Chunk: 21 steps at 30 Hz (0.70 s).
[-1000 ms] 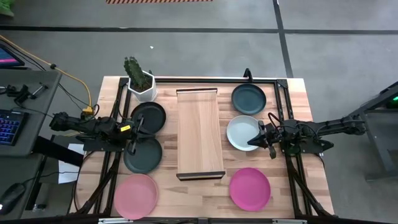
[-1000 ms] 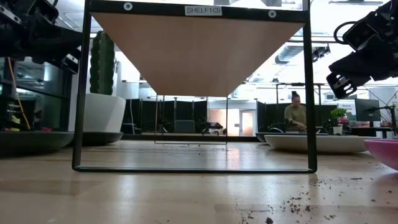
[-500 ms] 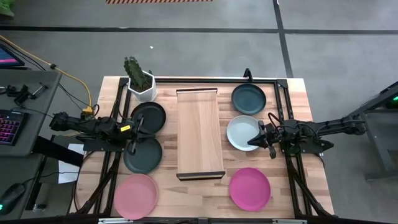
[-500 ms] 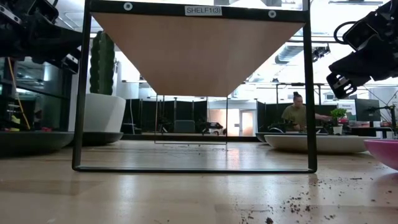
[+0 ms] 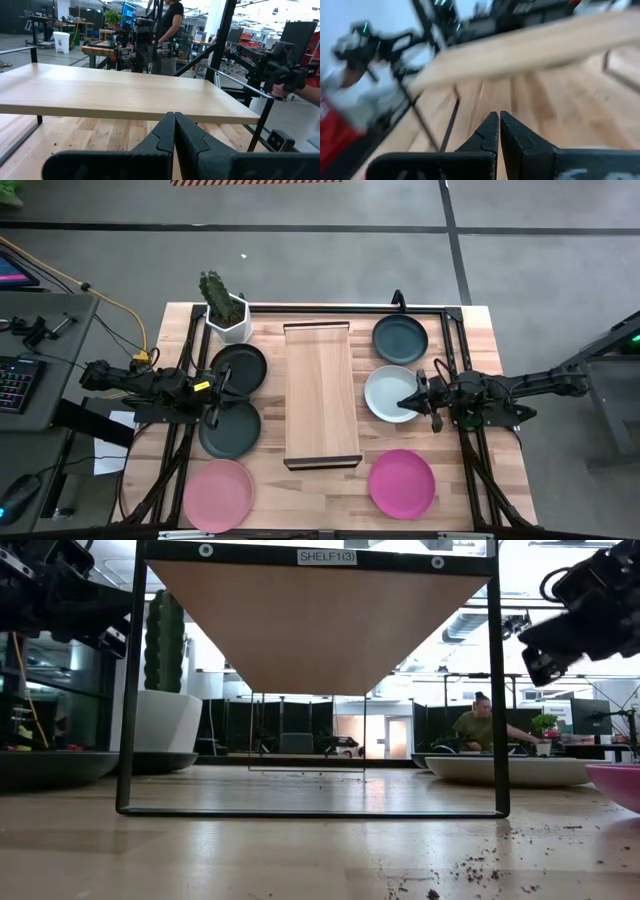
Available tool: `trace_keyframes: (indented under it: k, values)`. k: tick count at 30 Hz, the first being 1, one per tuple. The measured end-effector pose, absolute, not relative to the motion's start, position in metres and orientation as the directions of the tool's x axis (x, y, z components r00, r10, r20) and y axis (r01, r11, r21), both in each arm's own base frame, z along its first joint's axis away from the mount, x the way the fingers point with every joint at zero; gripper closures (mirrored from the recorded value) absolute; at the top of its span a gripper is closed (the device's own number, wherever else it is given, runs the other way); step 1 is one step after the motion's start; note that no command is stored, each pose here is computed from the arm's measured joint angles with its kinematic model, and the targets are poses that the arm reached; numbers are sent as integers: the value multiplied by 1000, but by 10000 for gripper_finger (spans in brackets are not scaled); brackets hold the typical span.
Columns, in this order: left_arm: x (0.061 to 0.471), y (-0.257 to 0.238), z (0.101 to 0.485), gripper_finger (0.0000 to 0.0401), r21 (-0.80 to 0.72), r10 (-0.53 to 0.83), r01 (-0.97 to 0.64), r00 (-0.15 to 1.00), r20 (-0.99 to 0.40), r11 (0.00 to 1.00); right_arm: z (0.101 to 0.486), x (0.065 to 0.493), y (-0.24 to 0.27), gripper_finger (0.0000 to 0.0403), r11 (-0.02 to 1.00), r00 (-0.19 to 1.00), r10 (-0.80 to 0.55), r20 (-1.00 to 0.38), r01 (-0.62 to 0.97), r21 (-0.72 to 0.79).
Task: Place and stack plates onto a shelf
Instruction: Put the white plate on the shelf
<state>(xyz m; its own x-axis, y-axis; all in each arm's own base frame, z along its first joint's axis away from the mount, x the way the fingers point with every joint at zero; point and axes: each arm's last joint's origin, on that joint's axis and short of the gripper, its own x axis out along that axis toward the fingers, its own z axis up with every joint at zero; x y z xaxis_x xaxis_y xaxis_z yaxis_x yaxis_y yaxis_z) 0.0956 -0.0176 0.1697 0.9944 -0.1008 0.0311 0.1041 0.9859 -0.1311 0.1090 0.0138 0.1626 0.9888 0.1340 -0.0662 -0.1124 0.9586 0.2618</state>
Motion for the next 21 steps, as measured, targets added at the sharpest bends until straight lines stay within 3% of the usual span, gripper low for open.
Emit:
trace_keyframes:
  k: [4, 7, 12, 16, 21]
  values:
    - [96, -18, 170, 401, -131, -101, 104, 994, 31, 986, 182, 109, 8, 402, 943, 988, -79, 129, 33, 330]
    - [96, -18, 170, 401, -131, -101, 104, 994, 31, 986, 201, 103, 3, 402, 912, 921, -234, 311, 98, 398]
    - [96, -18, 170, 401, -131, -100, 104, 994, 31, 986, 216, 100, 5, 402, 960, 871, -146, 468, 10, 281]
    - [96, -18, 170, 401, -131, -101, 104, 994, 31, 986, 221, 108, 6, 402, 967, 888, -137, 438, 23, 255]
    - [96, -18, 170, 401, -132, -100, 104, 994, 31, 986, 235, 126, 7, 402, 975, 942, -174, 287, 123, 186]
